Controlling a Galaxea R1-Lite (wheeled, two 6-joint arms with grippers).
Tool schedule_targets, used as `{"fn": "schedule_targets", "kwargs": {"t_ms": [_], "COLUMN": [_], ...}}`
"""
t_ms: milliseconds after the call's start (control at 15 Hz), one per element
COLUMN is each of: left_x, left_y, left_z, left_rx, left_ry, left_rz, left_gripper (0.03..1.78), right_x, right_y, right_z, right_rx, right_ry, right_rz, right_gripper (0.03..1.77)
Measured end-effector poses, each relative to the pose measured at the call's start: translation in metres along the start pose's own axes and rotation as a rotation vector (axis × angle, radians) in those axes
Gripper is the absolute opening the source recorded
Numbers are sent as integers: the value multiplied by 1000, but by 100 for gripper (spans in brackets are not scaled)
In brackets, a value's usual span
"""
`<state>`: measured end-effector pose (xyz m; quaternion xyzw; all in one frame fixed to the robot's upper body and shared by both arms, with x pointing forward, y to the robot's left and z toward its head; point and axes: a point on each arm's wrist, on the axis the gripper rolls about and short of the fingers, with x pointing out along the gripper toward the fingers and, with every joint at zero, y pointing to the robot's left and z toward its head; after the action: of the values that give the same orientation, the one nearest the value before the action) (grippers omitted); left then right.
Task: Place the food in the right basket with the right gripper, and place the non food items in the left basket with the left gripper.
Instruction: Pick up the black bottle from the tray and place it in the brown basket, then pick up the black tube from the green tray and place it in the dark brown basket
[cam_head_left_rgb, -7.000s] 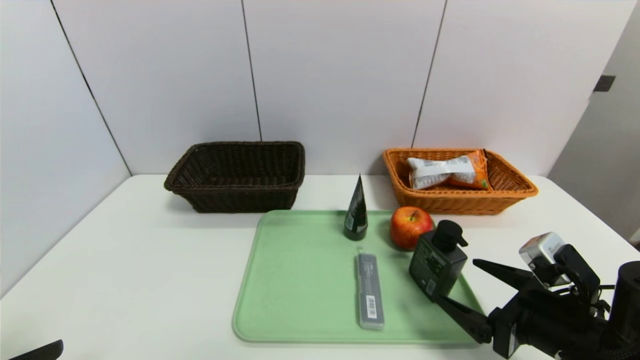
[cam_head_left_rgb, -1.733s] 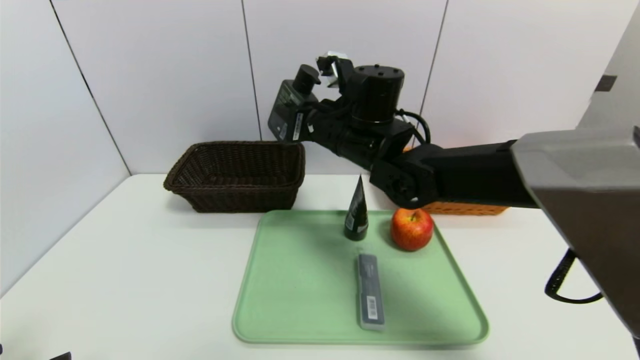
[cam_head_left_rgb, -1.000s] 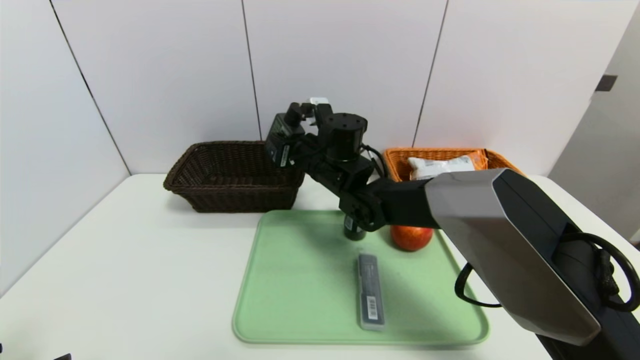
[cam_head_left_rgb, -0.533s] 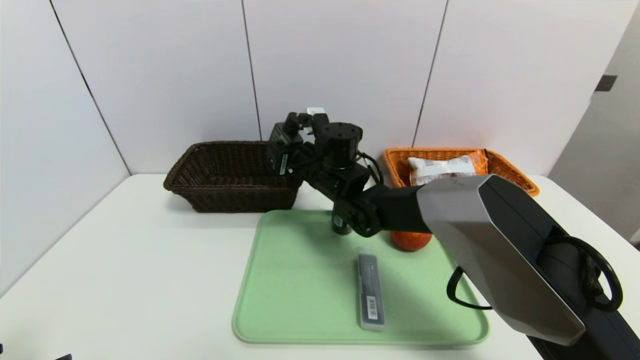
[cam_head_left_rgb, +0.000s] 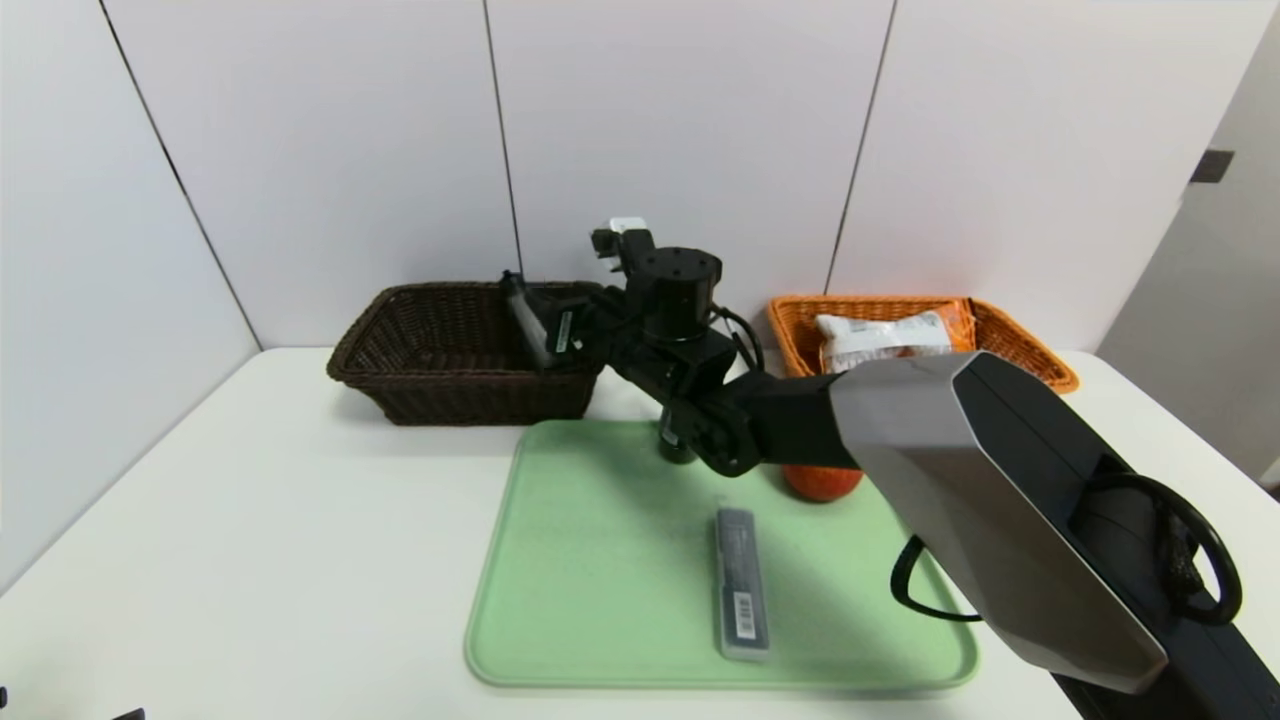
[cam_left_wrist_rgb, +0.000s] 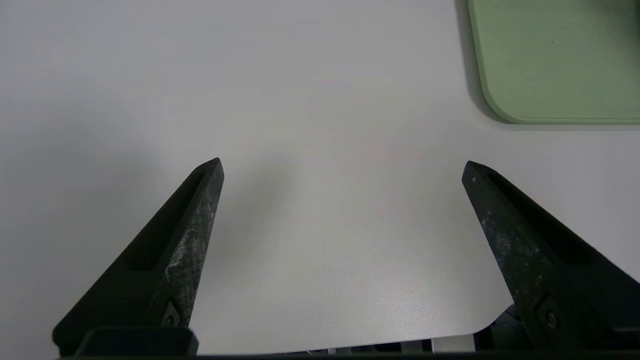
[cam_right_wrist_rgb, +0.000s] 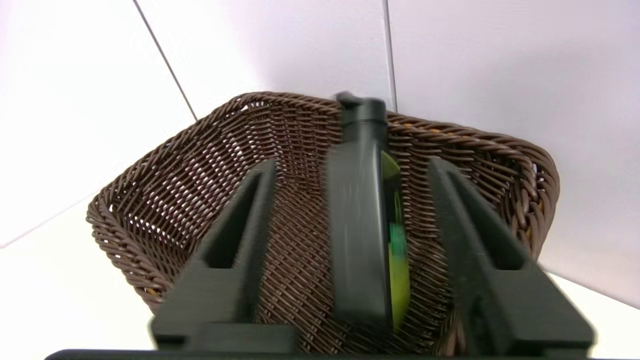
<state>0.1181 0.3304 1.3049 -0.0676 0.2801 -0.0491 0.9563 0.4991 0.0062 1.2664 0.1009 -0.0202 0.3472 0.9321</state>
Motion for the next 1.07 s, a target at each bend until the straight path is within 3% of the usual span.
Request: {"fn": "schedule_targets", "kwargs": {"t_ms": [400,800,1067], "left_x": [1,-4,-9], "left_y": [0,-2,-7], "left_z": [-1,13,44], "left_rx": [-1,3,2], "left_ry": [0,-41,-77], "left_rz": [-1,-13,-62], "left_gripper": [169,169,169], "right_x": [-7,-49,-110], "right_y": [10,32,43], "right_z": [31,135,205], "right_rx": [2,18,83], "right_ry": [-50,-187,-35], "right_rz": [7,-18,-27], "right_gripper": [143,158,163]}}
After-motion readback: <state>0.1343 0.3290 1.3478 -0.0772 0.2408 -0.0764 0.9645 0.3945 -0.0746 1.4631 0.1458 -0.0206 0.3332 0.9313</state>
